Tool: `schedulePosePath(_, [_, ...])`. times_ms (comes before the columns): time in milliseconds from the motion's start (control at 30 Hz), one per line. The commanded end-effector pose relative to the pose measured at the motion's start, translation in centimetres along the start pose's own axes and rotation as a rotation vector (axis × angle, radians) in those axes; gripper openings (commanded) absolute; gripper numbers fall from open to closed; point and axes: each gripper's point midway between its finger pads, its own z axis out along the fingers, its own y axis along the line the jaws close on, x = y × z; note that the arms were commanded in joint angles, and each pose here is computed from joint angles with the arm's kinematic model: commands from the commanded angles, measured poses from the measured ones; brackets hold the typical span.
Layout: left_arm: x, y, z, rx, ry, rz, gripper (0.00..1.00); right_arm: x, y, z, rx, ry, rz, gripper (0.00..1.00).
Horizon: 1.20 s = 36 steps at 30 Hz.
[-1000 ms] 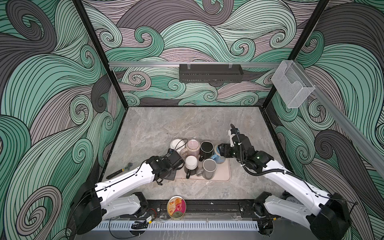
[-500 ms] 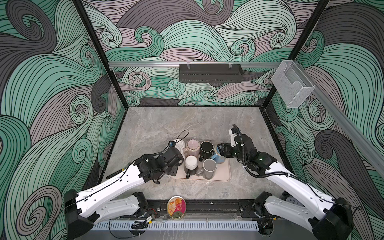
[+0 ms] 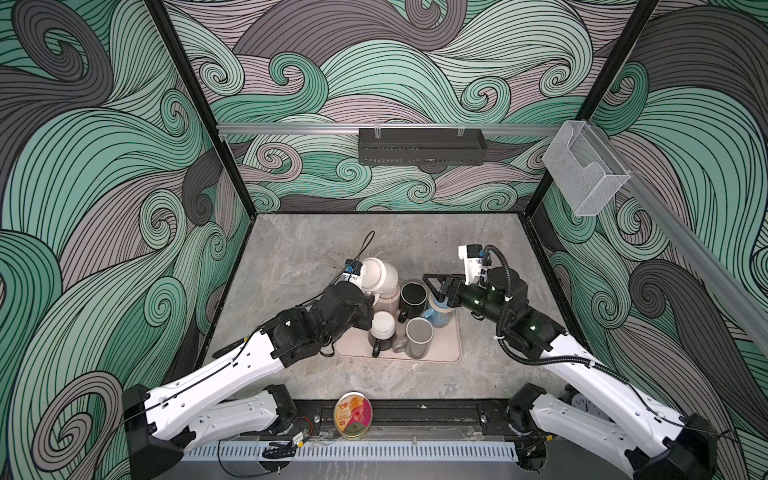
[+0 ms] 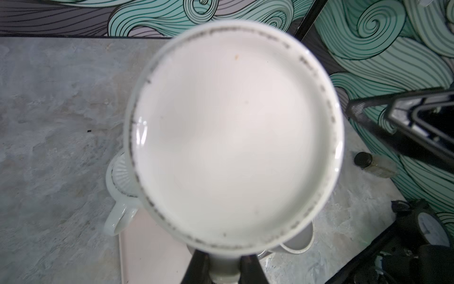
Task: Turn the mug right side up
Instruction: Pick up the mug from the tray, then place the mug at the top-right of the table.
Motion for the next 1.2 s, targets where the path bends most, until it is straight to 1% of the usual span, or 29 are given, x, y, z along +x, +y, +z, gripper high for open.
schedulePosePath(0, [-7.7,-3.6,-2.8,0.181,-0.262,-0.084,0.00,0.1,2.6,0.4,-0.166,-0.005,0.068,0.63])
schedulePosePath(67, [-8.7,-4.2,-3.1,0.224,-0.286,-0.105,0.00,0.1,3.1,0.7,-0.211,-0.011,0.083,0.60])
schedulePosePath(200, [-9.7,-5.0,-3.6,0.321,-0.288,-0.162,0.00,-0.2,4.6,1.0,-0.320,-0.028,0.103,0.53])
schedulePosePath(367, [-10.3,-5.0,-3.8,0.446,-0.299,-0.280,0.00,-1.1,6.9,0.7,-0.461,-0.047,0.108,0.50])
schedulePosePath(433, [-10.4,-4.8,-3.6,0.498,-0.298,-0.332,0.00,-1.4,7.8,0.6,-0.514,-0.048,0.116,0.46])
schedulePosePath(600, [-10.6,-5.7,-3.5,0.615,-0.295,-0.395,0.00,-1.9,9.6,0.2,-0.626,-0.040,0.140,0.46])
schedulePosePath(733, [-10.8,-6.1,-3.3,0.658,-0.296,-0.412,0.00,-2.0,9.8,0.4,-0.638,-0.029,0.160,0.45])
schedulePosePath(867, [-10.9,-6.5,-3.1,0.690,-0.289,-0.421,0.00,-1.9,9.4,1.1,-0.618,-0.010,0.201,0.42])
schedulePosePath(1167, [-10.8,-6.6,-2.7,0.710,-0.287,-0.433,0.00,-1.8,9.4,2.0,-0.642,-0.004,0.255,0.40])
